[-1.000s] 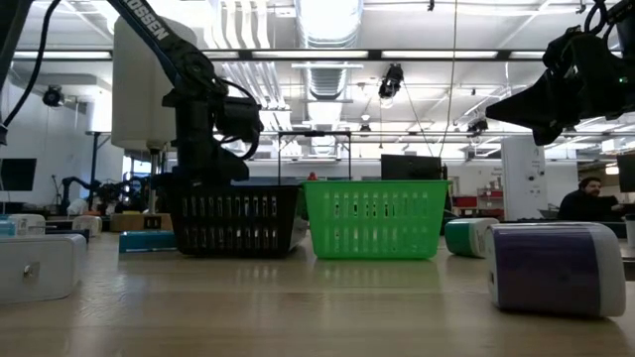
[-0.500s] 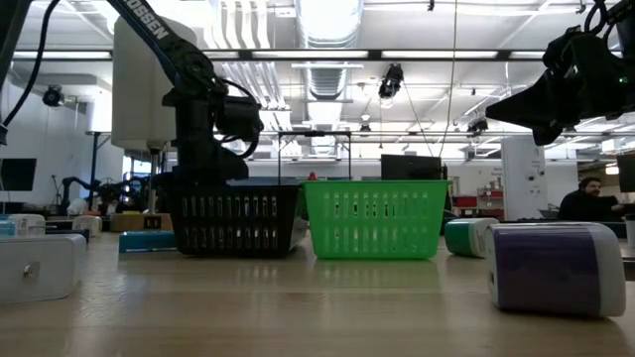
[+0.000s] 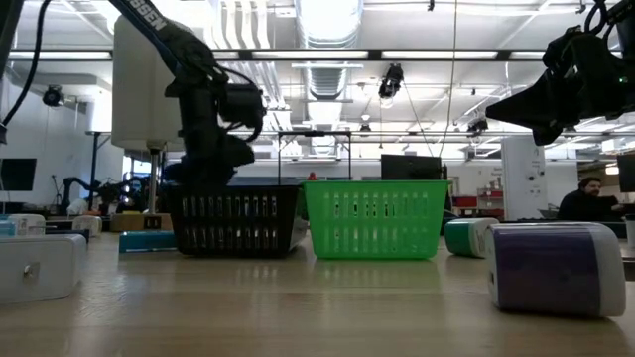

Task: Pick & Place Office items
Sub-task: Put the black white charger adapter into the black bin

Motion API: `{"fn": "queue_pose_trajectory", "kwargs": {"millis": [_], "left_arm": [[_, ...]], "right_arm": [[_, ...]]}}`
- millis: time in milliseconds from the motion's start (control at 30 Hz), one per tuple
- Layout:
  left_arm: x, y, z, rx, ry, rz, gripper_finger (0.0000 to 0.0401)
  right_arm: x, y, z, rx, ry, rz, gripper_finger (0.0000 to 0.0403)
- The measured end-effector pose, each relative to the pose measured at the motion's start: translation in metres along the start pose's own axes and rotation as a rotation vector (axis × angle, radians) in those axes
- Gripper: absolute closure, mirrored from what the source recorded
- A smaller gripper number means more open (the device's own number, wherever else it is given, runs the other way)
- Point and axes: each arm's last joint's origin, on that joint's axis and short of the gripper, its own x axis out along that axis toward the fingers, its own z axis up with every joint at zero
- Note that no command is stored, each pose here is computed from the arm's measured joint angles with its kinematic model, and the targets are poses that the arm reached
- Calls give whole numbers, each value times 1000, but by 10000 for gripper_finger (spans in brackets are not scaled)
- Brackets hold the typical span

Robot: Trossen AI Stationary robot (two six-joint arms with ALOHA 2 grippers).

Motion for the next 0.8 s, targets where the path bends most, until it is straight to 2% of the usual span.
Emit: {"fn": "queue_pose_trajectory", "kwargs": {"millis": [233, 467, 800], "left_arm": [[-38, -2, -1, 26, -132, -45, 270], [-88, -11, -18, 78, -326, -100, 270], [-137, -60, -50, 288, -606, -273, 270]], "right_arm": [[0, 0, -1, -2, 6, -2, 369], [1, 0, -2, -6, 24, -6, 369], [2, 0, -3, -7, 37, -8, 369]]}}
